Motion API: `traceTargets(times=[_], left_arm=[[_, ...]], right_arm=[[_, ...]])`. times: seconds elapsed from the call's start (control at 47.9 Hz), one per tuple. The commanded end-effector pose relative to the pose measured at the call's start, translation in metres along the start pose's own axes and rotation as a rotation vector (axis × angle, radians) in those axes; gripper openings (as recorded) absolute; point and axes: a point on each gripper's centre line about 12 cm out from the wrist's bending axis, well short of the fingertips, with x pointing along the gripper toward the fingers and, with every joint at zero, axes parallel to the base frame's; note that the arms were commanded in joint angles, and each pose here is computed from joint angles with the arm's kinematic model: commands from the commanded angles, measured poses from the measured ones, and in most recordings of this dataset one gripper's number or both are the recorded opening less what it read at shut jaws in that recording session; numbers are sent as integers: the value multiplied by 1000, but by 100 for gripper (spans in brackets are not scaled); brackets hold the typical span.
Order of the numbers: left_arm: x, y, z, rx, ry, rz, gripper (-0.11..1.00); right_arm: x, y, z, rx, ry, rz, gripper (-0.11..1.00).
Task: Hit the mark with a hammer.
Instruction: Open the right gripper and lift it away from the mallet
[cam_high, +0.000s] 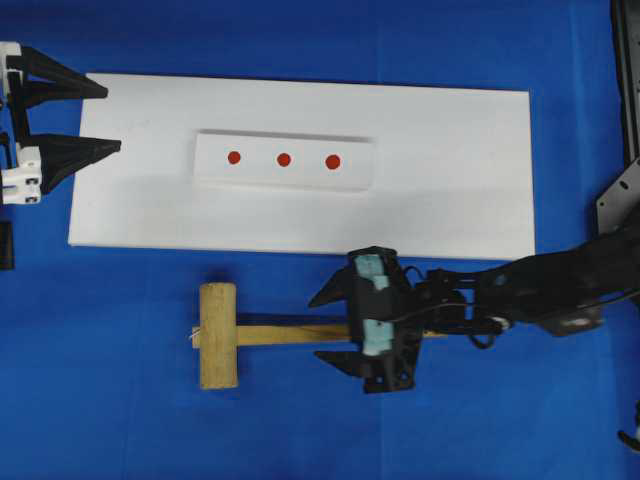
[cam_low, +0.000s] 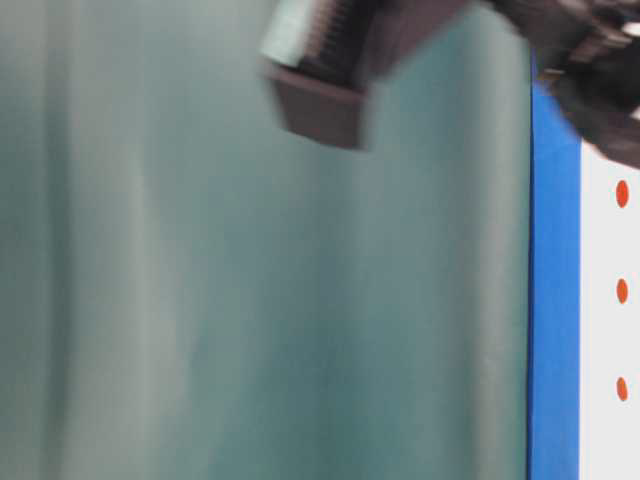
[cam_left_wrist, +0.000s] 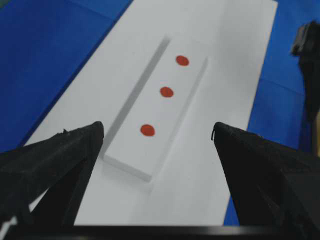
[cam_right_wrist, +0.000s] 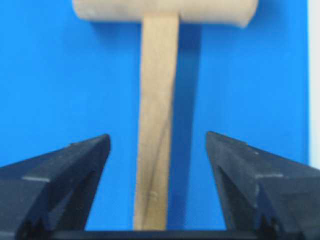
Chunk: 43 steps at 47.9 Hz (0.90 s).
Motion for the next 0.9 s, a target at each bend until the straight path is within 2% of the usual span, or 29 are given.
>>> traceTargets(times=[0.0,0.209,0.438,0.543,0.668,0.877], left_arm=[[0,-1,5,-1,-17,-2,89],[0,0,5,-4,-14,0,89],[0,-1,4,-4,-9,-1,89],[0,0,3,-4,-3,1,89],[0,0,1,-1,15,4,89],[0,0,1,2,18,6,89]], right_arm=[[-22,3,27,-7,-70,26,68],[-49,0,47,-36,-113,47,68],[-51,-17,56,-12,-133,10,68],[-51,-36,61,14,-143,-31,68],[-57,-69,71,43,-160,-99,68],[-66,-108,80,29,-148,-170,68]])
